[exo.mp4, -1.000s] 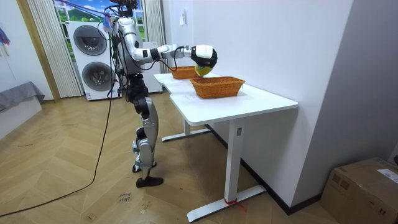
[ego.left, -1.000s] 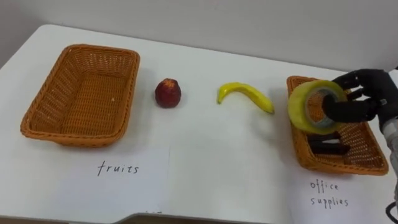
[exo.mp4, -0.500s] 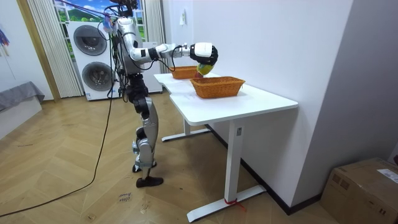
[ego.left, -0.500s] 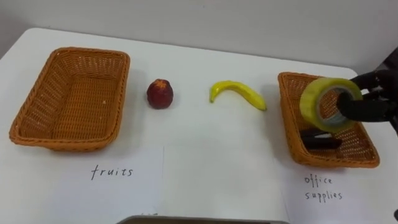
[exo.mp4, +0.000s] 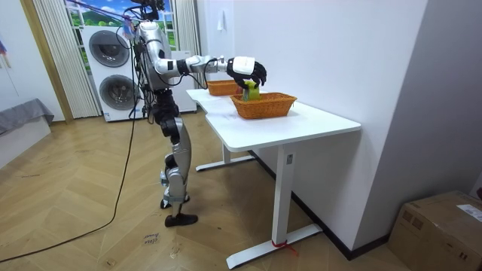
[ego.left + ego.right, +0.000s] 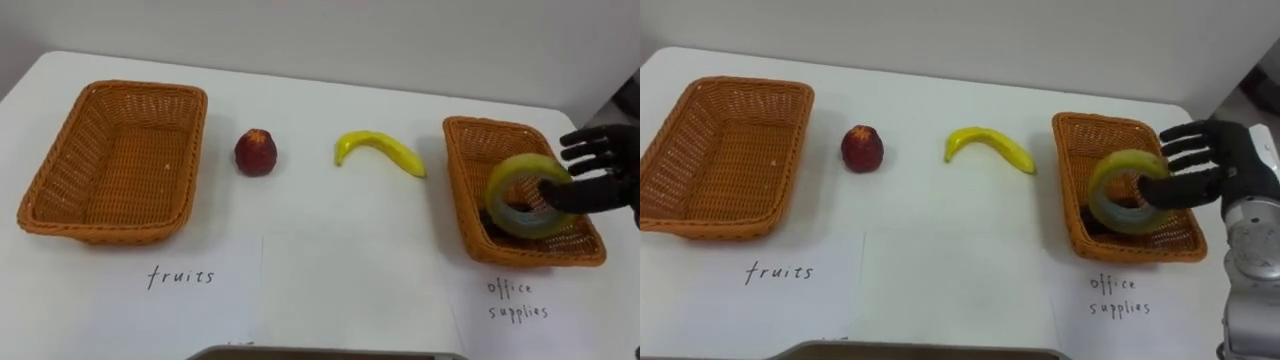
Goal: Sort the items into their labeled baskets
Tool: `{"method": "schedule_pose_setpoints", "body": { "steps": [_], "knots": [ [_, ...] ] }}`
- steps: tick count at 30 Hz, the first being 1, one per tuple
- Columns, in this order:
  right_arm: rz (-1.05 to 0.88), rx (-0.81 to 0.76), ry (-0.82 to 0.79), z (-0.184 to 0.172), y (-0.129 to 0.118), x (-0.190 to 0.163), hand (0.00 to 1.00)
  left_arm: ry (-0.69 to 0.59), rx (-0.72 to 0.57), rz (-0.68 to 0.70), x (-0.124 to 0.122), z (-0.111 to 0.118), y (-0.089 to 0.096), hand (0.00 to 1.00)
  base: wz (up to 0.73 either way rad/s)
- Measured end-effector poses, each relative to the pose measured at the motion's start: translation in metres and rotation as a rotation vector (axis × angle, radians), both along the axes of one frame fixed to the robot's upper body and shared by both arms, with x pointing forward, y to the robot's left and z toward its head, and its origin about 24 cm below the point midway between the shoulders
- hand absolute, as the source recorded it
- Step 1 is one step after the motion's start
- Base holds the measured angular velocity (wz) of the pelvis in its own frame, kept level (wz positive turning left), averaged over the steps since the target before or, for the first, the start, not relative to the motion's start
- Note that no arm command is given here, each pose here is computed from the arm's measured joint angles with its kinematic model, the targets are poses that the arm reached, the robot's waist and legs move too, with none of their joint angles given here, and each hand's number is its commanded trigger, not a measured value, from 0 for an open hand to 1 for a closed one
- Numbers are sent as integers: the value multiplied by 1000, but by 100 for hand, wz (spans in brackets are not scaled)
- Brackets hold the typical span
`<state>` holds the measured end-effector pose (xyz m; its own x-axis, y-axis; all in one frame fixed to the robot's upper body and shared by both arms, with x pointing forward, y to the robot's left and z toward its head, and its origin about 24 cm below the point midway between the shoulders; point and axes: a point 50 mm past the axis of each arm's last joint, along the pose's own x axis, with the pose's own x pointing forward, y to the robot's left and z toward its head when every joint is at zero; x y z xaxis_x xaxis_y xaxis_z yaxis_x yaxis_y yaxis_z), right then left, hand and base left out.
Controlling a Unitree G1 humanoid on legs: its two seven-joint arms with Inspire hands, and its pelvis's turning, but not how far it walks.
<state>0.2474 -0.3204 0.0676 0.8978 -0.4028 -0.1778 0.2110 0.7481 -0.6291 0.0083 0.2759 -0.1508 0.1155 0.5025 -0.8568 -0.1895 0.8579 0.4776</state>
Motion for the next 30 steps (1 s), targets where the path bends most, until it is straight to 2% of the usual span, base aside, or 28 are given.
{"method": "schedule_pose_setpoints", "body": {
  "steps": [9,30],
  "knots": [
    [8,4,4,0,0,0,0,6,16,-3,-2,2,6,0,0],
    [8,4,4,0,0,0,0,8,16,-3,-3,2,6,0,0]
  ]
}}
